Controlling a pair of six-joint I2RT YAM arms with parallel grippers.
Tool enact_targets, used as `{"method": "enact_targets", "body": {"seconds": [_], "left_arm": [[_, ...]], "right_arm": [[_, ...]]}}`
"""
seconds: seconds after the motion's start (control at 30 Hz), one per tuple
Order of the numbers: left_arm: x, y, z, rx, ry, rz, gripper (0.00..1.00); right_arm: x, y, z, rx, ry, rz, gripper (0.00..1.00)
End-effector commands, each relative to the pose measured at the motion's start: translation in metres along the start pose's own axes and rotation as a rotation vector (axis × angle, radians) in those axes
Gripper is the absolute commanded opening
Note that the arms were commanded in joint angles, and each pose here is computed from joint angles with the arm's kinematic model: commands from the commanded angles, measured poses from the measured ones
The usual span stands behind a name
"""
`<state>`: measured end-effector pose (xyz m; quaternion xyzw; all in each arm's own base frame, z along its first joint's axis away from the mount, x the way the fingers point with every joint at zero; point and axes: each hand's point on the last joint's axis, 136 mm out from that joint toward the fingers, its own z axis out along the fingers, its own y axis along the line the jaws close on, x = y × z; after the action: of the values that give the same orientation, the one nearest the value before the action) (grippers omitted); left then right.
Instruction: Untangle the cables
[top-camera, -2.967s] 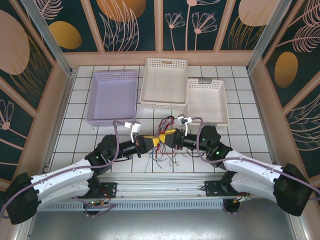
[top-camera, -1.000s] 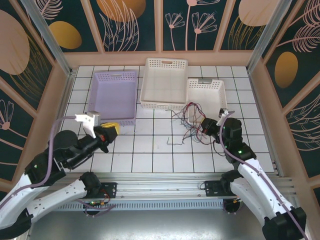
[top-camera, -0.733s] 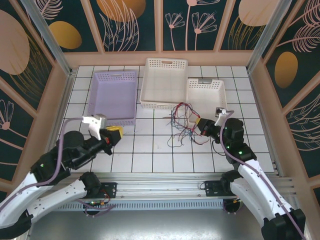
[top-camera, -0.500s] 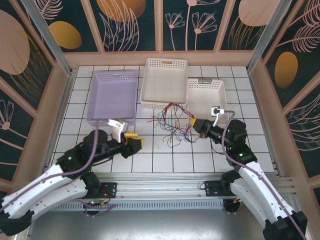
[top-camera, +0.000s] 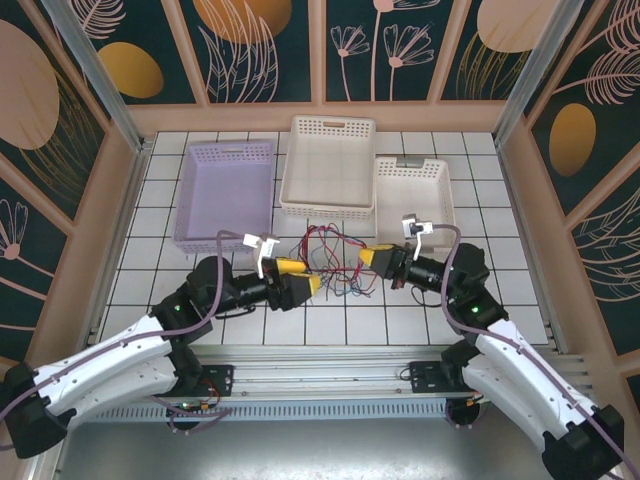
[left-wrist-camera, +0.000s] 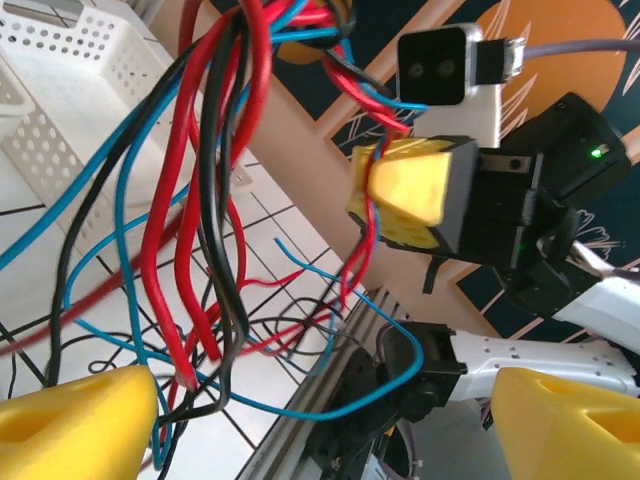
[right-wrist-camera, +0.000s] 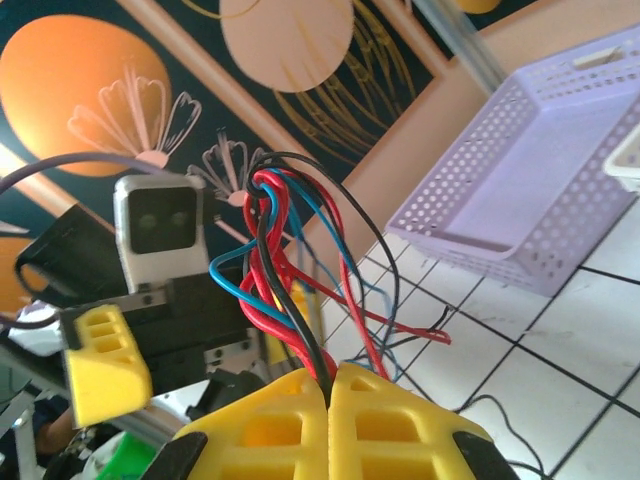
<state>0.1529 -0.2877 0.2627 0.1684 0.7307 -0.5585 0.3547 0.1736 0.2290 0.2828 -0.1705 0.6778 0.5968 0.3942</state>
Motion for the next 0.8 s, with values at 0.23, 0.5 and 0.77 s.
{"method": "enact_targets", "body": {"seconds": [0.23,0.5,0.77], "left_arm": [[-0.008,0.032,0.006,-0.196,-0.006,0.073,0.82],[-0.009,0.056,0.004,-0.337,0.003,0.108,0.21],[-0.018,0.076,-0.022,-0.523,0.007,0.167,0.0]], "right_arm": [[-0.002,0.035,0.0,-0.124,0.0,-0.063,0.0],[-0.001,0.038,-0.001,-0.134,0.004,-0.061,0.0],[-0.008,0.008,-0.007,0.078,-0.031,-0.048,0.0]]}}
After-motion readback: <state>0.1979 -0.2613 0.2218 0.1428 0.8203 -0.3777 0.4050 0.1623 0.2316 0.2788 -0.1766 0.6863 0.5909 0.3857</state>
